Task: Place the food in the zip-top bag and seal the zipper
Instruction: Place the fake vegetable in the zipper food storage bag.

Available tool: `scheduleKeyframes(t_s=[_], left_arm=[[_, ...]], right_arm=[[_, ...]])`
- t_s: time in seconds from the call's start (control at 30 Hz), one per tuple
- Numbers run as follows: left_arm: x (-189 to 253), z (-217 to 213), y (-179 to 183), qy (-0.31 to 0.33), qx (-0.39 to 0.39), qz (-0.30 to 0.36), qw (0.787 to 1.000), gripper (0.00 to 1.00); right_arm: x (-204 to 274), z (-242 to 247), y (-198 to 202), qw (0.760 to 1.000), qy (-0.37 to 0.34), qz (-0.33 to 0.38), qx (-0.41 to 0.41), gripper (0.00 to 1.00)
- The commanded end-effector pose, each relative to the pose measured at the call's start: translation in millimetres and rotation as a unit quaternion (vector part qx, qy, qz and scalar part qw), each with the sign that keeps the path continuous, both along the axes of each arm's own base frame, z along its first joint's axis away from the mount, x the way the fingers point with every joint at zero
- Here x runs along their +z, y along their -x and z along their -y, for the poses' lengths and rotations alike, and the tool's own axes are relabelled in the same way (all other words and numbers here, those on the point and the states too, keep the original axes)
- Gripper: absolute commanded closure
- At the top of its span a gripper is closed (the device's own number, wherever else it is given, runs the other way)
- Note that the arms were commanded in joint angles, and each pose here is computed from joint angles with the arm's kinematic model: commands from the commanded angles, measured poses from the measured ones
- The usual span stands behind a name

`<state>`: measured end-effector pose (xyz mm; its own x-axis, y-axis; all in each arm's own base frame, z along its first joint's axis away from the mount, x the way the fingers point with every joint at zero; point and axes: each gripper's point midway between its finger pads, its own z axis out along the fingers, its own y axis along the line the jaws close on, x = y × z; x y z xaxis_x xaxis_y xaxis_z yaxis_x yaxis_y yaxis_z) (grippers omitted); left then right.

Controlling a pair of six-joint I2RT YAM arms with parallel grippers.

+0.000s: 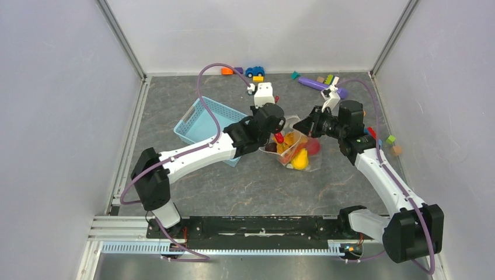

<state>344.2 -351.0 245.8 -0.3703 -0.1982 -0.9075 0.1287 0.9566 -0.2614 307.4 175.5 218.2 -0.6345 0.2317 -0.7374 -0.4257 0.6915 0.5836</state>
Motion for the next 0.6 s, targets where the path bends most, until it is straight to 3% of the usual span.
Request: scheduleKeyframes(t_s=[0.0, 0.57], left_arm=[[15, 19, -4, 0.058, 0.017, 0.015, 0.998, 0.98], [-15, 41, 21, 0.091, -0.022, -0.019, 0.995, 0.98]], right_arm=[[17, -4, -7, 0.999, -0.021, 0.027, 0.006, 0.95], [24, -12, -17, 0.999, -0.039, 0.025, 0.019, 0.95]])
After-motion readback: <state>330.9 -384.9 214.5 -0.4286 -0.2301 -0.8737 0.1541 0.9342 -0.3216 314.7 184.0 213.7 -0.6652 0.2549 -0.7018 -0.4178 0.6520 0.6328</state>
